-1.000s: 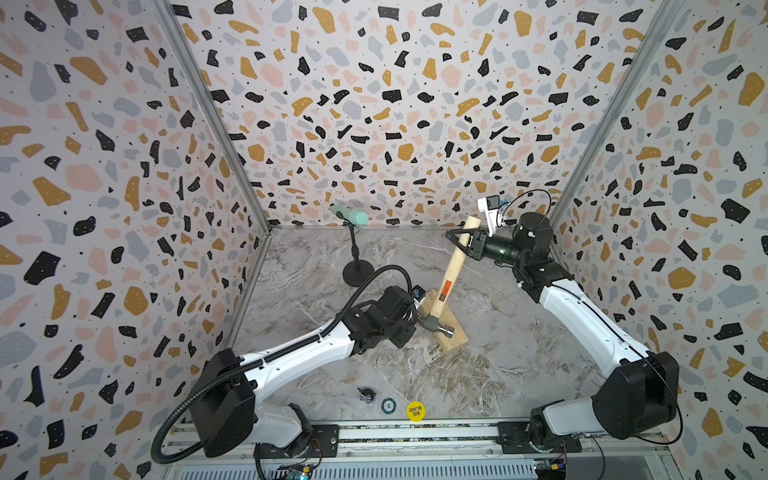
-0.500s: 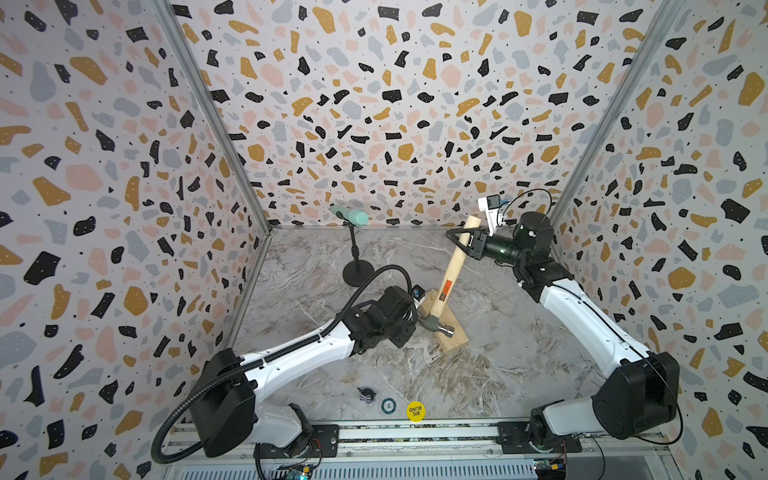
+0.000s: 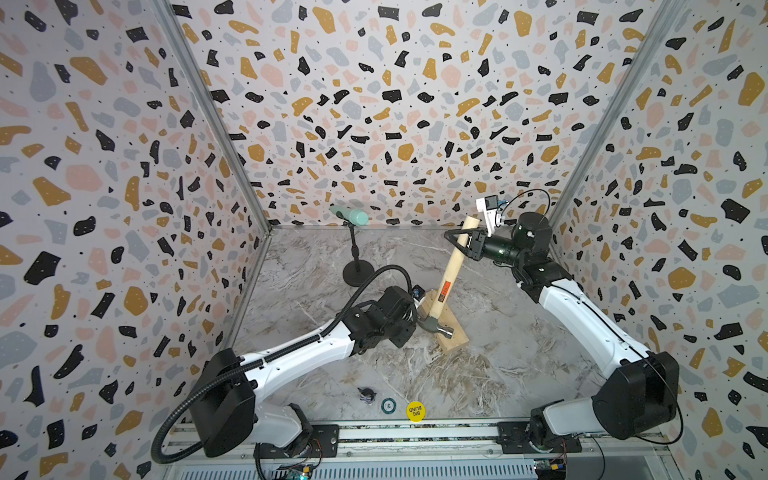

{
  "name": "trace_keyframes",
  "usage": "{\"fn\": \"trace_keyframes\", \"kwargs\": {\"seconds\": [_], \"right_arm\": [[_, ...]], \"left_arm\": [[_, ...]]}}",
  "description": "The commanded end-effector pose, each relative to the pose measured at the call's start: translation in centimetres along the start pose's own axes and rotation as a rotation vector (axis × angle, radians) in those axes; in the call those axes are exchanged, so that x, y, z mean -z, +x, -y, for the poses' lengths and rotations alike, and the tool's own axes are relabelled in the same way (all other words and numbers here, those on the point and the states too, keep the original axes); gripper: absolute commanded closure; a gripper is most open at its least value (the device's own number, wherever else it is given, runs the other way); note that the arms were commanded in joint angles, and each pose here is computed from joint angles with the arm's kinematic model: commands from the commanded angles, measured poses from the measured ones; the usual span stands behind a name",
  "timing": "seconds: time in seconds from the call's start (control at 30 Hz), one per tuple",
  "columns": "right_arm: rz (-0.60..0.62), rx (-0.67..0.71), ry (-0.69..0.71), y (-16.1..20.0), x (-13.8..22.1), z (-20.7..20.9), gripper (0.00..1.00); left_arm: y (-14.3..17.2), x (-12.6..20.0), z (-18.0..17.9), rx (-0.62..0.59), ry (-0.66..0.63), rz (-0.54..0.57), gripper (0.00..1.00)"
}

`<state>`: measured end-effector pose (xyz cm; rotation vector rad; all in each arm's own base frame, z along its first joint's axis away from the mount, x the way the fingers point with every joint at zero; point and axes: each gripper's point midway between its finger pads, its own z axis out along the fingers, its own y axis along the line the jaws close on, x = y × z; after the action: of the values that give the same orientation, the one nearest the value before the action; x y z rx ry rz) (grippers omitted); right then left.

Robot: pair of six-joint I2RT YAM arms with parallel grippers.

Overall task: Use a claw hammer to pull out a nail
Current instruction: Pick up the nail with the hammer.

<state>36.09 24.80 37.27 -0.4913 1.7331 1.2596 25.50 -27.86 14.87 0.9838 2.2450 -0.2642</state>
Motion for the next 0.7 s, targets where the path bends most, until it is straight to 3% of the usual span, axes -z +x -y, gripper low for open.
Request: {"fn": "trace_keyframes", "kwargs": {"seconds": [0.0, 0.67], "right_arm": [[0.058, 0.036, -0.076, -2.82, 0.87, -3.53, 1.00], [0.053, 0.033, -0.073, -2.44, 0.70, -3.33, 1.00]], "left_arm": [[-0.44, 0.15, 0.14, -0.006, 0.003, 0.012, 0.90], [-0.63, 0.48, 0.02, -0.005, -0.001, 0.024, 0.98]]}}
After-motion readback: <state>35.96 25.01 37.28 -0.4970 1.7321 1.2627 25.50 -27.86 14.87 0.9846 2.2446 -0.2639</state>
